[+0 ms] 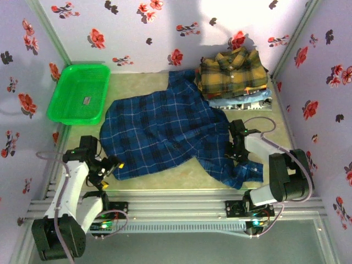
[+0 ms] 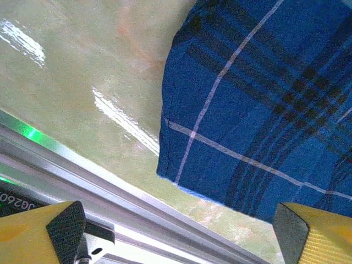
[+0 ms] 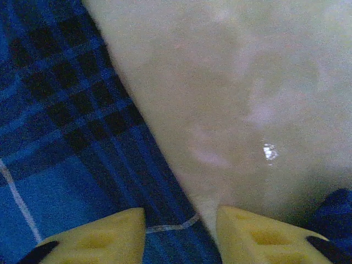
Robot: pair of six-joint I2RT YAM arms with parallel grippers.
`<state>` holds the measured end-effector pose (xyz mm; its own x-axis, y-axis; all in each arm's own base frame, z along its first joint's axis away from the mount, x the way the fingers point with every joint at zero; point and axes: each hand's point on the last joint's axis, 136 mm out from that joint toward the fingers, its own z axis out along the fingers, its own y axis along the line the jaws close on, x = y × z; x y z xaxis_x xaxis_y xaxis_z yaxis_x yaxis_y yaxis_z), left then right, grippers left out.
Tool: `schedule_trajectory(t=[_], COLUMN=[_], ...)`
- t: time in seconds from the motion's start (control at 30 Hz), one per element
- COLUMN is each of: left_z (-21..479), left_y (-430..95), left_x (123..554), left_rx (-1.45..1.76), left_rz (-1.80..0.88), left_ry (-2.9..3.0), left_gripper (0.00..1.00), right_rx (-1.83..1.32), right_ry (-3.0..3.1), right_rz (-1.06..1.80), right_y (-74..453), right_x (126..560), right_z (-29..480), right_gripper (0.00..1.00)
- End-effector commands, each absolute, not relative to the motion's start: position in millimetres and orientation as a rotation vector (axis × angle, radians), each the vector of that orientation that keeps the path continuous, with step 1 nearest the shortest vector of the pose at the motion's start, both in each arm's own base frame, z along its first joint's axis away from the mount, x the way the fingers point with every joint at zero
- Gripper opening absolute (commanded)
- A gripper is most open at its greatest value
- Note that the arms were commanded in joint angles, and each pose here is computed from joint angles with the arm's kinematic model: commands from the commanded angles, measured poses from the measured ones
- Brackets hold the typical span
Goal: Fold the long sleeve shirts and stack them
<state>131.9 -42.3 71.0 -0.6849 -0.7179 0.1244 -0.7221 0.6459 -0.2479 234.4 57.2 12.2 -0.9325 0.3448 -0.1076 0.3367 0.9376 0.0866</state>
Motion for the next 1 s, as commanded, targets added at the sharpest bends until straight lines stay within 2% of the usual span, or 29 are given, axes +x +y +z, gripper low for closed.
schedule_trajectory(t=[0.0,0.1,0.33,0.57,0.63,0.7,0.77,0.87,0.97], left_z=[61.8,58.4,47.5,36.8,31.9,29.7,36.9,47.6,49.8], left_y=[-40.1,-46.2,-55.9,-66.4,-67.3,-67.6,-62.9,-49.0,-45.7], left_x=[119.0,115.0,88.4,115.2,122.3,127.7,128.5,121.1,117.4], left_rx=[1.244,1.227,1.241,1.318,1.322,1.333,1.322,1.289,1.300], left_rz=[0.333,0.328,0.332,0.444,0.453,0.463,0.435,0.346,0.336], left_ry=[-2.786,-2.770,-2.717,-2.711,-2.716,-2.720,-2.754,-2.817,-2.827], left_gripper=[0.91,0.89,0.84,0.69,0.59,0.41,0.27,0.15,0.00], right_rx=[0.534,0.545,0.535,0.506,0.522,0.546,0.555,0.570,0.575], right_ry=[2.988,2.999,2.991,2.993,2.994,2.994,2.976,2.939,2.900], right_rz=[0.131,0.112,0.120,0.118,0.113,0.158,0.162,0.167,0.145], right_y=[64.6,64.0,68.0,72.8,73.3,79.4,81.7,79.7,73.8], right_x=[234.4,232.6,234.0,235.5,234.7,235.0,237.0,238.2,237.1], right_z=[1.7,1.9,4.2,6.8,6.1,9.5,20.2,38.8,55.8], right_gripper=[0.33,0.26,0.22,0.17,0.13,0.09,0.06,0.00,0.00])
